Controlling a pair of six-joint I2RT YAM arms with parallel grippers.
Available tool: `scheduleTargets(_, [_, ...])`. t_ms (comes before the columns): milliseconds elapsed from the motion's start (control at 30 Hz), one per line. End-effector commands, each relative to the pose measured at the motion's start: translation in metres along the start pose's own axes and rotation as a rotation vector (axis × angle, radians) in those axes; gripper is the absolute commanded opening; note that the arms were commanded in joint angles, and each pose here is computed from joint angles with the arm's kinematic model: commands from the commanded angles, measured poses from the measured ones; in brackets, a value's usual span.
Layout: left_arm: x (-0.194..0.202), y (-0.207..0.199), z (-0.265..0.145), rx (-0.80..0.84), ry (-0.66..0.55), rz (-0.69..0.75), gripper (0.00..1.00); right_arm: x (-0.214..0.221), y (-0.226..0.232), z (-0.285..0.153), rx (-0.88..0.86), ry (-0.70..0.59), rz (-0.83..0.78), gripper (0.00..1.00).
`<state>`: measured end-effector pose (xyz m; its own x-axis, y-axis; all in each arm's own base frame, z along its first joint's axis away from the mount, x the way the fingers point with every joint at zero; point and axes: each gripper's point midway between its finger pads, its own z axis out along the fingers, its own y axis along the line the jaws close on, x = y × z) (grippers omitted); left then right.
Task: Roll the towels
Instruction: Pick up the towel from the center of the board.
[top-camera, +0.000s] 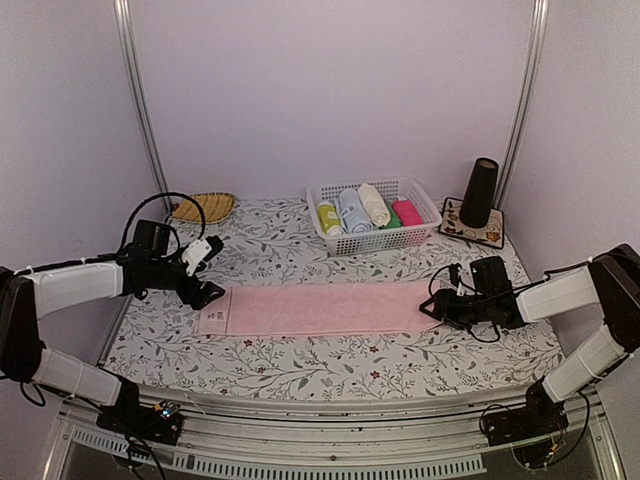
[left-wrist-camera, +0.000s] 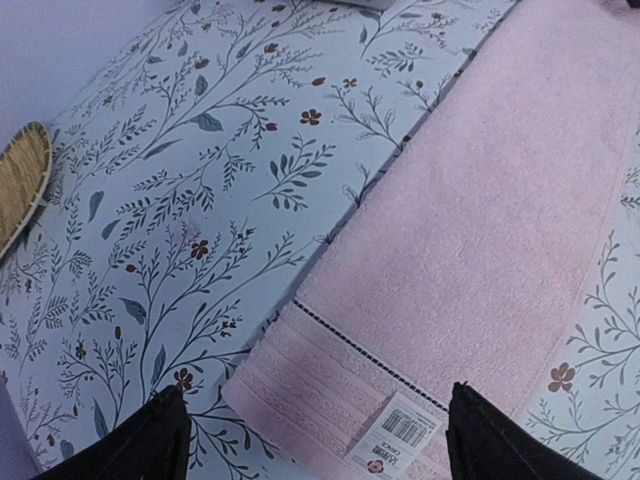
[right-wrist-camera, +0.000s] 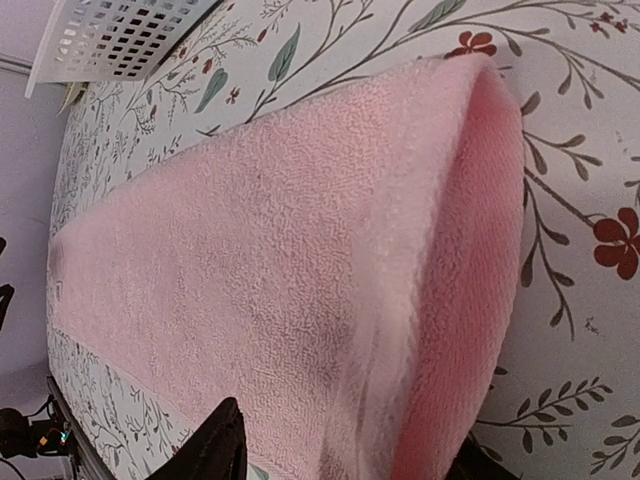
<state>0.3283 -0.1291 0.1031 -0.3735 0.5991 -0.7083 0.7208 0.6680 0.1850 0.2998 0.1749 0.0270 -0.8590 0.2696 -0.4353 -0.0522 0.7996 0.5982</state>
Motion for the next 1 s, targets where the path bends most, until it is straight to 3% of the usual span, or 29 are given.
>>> scheduleTargets(0, [-0.007, -0.001, -0.002, 0.001, -0.019, 0.015, 0.89, 0.001, -0.013, -0.008, 0.038, -0.001, 0.115, 0.56])
scheduleTargets(233, [-0.008, -0.002, -0.001, 0.007, -0.023, 0.017, 0.89, -0.013, -0.026, -0.01, 0.026, -0.027, 0.183, 0.57])
scheduleTargets(533, [-0.009, -0.002, -0.004, 0.007, -0.029, 0.017, 0.89, -0.014, -0.023, 0.015, -0.107, 0.045, 0.206, 0.54])
scheduleTargets(800, [-0.01, -0.002, -0.005, 0.005, -0.031, 0.018, 0.89, -0.008, -0.028, 0.01, -0.141, 0.081, 0.259, 0.52])
scheduleTargets(867, [-0.01, -0.002, -0.005, 0.006, -0.033, 0.018, 0.89, -0.01, -0.03, 0.006, -0.137, 0.075, 0.262, 0.5])
scheduleTargets(967, [-0.01, -0.002, -0.004, 0.008, -0.032, 0.017, 0.89, -0.012, -0.031, 0.0, -0.158, 0.076, 0.267, 0.34])
